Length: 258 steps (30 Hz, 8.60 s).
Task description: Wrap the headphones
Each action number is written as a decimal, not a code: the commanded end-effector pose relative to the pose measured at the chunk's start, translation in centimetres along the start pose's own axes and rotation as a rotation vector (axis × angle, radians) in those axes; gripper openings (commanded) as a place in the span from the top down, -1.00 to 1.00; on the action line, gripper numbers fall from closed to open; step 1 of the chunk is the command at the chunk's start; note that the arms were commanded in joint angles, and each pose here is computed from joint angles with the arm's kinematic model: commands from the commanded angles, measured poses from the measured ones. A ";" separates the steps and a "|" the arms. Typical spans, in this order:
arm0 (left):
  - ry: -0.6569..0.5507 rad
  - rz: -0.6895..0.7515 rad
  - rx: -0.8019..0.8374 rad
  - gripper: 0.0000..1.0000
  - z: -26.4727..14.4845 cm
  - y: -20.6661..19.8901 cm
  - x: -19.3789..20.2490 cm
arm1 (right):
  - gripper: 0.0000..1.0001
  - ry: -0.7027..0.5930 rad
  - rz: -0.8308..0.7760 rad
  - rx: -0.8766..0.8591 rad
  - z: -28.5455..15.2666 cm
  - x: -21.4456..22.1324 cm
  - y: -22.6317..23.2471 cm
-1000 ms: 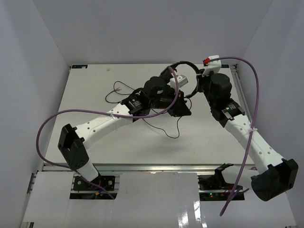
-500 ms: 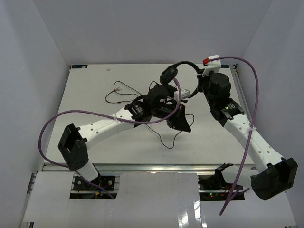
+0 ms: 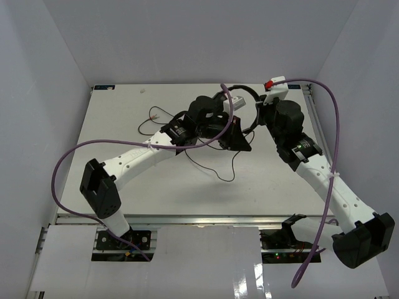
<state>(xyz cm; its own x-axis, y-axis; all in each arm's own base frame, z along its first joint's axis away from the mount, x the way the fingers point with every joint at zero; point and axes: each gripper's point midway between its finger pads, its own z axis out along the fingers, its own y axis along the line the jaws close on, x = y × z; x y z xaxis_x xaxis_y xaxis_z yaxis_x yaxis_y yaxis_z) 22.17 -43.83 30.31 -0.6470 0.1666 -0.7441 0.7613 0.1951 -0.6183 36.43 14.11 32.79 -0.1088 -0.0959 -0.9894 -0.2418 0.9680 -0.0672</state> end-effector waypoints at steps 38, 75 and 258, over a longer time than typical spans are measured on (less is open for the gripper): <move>-0.118 0.136 -0.096 0.54 -13.0 4.4 -11.5 | 0.85 -0.078 -0.333 -0.164 -3.3 2.0 2.0; -0.162 0.243 -0.257 -0.96 -8.3 4.8 14.0 | 0.85 -0.002 -0.132 -0.282 -1.0 -0.5 4.0; -0.307 0.032 0.139 0.44 -4.2 9.7 6.7 | 0.85 -0.152 0.281 -0.437 -3.7 -13.8 1.7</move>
<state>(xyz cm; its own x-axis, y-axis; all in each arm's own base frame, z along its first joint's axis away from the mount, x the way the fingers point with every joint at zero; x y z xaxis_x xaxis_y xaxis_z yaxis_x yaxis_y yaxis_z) 25.86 -36.59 19.29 -0.6288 -0.1251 -0.7675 0.7637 0.0866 -0.6398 34.13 16.51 42.93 -0.1926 0.1500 -0.9697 -0.5960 0.7672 0.2371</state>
